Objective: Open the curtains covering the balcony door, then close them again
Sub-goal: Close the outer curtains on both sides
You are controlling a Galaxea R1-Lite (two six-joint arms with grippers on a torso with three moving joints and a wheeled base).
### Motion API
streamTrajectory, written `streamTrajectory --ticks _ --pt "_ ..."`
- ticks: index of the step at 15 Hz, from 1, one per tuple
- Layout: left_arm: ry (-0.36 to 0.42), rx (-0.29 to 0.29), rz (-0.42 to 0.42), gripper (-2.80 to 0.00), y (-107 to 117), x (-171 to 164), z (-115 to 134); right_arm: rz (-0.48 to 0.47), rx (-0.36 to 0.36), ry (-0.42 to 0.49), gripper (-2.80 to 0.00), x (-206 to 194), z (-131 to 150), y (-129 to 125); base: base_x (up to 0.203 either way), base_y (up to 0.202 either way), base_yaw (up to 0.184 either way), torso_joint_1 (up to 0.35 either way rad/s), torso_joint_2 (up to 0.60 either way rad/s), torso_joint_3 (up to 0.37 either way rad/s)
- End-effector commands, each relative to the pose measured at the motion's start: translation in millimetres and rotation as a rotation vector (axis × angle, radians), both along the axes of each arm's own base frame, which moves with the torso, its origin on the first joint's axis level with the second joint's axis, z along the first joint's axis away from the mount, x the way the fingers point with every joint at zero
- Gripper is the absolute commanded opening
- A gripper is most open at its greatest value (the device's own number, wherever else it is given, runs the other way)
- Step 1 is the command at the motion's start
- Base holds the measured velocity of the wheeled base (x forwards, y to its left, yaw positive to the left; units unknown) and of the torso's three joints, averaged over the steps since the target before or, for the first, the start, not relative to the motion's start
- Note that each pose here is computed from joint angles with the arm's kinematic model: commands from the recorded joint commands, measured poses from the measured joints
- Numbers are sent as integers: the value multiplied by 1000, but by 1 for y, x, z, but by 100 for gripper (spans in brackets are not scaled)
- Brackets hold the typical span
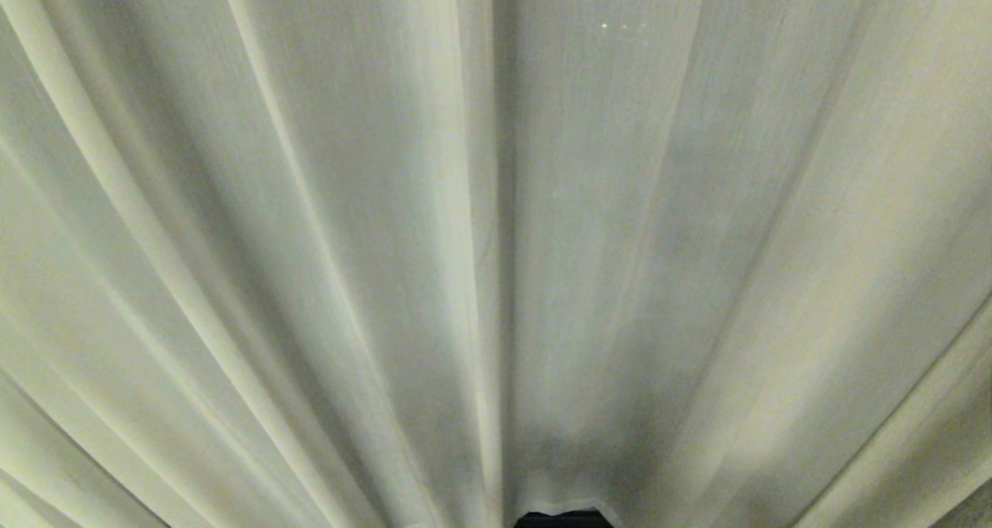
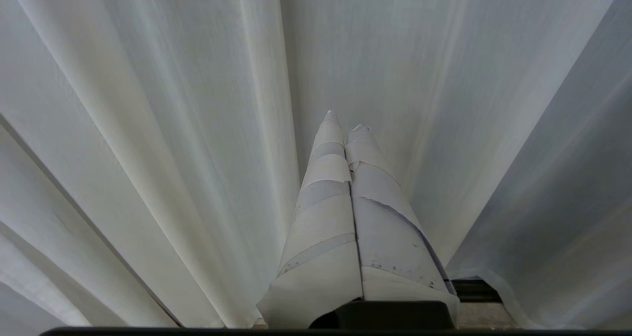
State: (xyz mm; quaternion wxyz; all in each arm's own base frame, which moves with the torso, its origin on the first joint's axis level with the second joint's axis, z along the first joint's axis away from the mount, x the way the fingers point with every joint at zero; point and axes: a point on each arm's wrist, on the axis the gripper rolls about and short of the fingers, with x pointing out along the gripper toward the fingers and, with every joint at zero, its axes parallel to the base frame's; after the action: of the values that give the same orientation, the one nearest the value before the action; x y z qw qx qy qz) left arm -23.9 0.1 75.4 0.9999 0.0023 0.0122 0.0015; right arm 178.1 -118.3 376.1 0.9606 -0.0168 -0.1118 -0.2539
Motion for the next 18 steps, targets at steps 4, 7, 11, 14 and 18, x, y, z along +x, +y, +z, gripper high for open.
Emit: streamTrajectory --ticks 4,7,11,14,18 --pt "0 0 0 -280 0 0 0 3 31 34 0 24 -12 -16 0 0 0 0 0 0" --pt "0 0 0 -280 0 0 0 13 53 -14 -280 23 -10 -15 0 0 0 0 0 0" --pt "0 0 0 -280 0 0 0 19 68 -29 -280 15 -8 -10 0 0 0 0 0 0" --pt "0 0 0 -280 0 0 0 22 72 -33 -280 1 -11 0 0 0 0 0 0 0" --pt "0 0 0 -280 0 0 0 29 77 -27 -280 -25 -21 19 0 0 0 0 0 0"
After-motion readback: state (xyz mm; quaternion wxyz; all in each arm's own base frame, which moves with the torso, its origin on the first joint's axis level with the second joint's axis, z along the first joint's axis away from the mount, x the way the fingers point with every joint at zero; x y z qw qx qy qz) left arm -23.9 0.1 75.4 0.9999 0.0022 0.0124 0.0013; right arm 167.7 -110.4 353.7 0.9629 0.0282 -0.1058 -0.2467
